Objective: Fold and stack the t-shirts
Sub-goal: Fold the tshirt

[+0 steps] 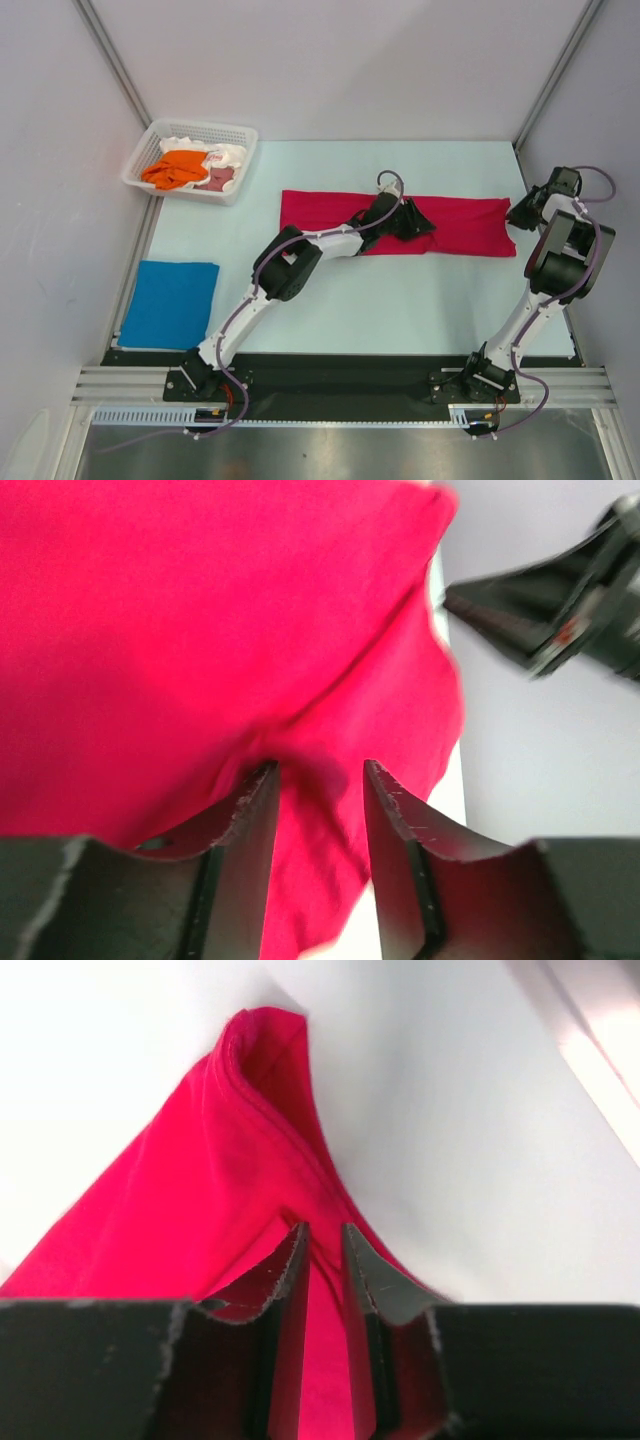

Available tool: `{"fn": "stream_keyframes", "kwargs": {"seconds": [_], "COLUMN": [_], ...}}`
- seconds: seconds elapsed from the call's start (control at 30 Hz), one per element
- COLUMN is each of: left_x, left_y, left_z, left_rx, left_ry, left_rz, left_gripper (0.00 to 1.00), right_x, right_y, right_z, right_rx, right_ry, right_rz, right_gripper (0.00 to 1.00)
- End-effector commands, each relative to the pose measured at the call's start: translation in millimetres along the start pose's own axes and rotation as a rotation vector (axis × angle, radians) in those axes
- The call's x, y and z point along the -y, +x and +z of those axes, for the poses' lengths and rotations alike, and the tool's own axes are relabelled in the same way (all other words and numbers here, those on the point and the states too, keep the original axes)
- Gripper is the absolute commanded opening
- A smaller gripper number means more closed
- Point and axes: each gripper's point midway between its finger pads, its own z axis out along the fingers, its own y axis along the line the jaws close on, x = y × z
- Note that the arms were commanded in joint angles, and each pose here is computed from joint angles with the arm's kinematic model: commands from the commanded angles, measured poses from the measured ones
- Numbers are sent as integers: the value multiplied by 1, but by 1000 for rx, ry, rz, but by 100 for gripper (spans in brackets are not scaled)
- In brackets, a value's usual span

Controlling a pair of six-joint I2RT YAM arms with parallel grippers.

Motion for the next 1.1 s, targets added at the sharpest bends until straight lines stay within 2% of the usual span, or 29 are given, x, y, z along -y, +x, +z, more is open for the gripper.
{"fn": "stream_keyframes", "kwargs": {"seconds": [0.0,0.03,0.07,0.13,0.3,0.4,0.47,0.5,0.53,0.57,0.6,0.63,0.7,0.73,0.8,0.83,1.07], "left_x": [33,42,48,68,71,70,54,65,64,46,55,41,48,32,25,22,1], "left_y": [-15,-16,-17,-20,-12,-16,-14,-28,-30,-27,-41,-36,-51,-43,-46,-42,-26], "left_z": [-34,-48,-54,-69,-98,-123,-140,-157,-177,-180,-198,-210,-238,-250,-269,-283,-342], "left_rx": [-19,-18,-12,-14,-47,-56,-69,-38,-23,-36,3,-11,30,13,31,33,37], "left_ry": [9,16,34,67,48,26,-15,-8,-23,-55,-48,-76,-72,-112,-140,-150,-207], "left_rz": [108,137,156,196,227,258,276,289,299,290,294,288,298,297,298,304,365], "left_gripper": [46,47,52,53,52,52,53,54,56,57,57,57,58,58,60,61,66], "right_x": [-7,-4,-1,-4,-25,-27,-33,-22,-31,-27,-20,-20,-16,-16,-14,-12,-3], "right_y": [-33,-29,-29,-22,10,32,26,53,42,50,64,64,75,75,80,82,90], "right_z": [-47,-52,-57,-69,-82,-90,-105,-98,-105,-102,-96,-93,-85,-83,-79,-76,-55], "right_rx": [97,88,99,101,83,73,139,97,150,143,121,136,123,134,141,152,131], "right_ry": [102,122,148,163,109,57,-22,-34,-123,-135,-131,-147,-155,-168,-180,-185,-177], "right_rz": [-43,-50,-57,-80,-93,-13,71,119,176,210,238,247,294,307,340,346,402], "right_gripper": [24,26,27,27,29,29,34,39,43,44,44,45,45,45,46,50,51]}}
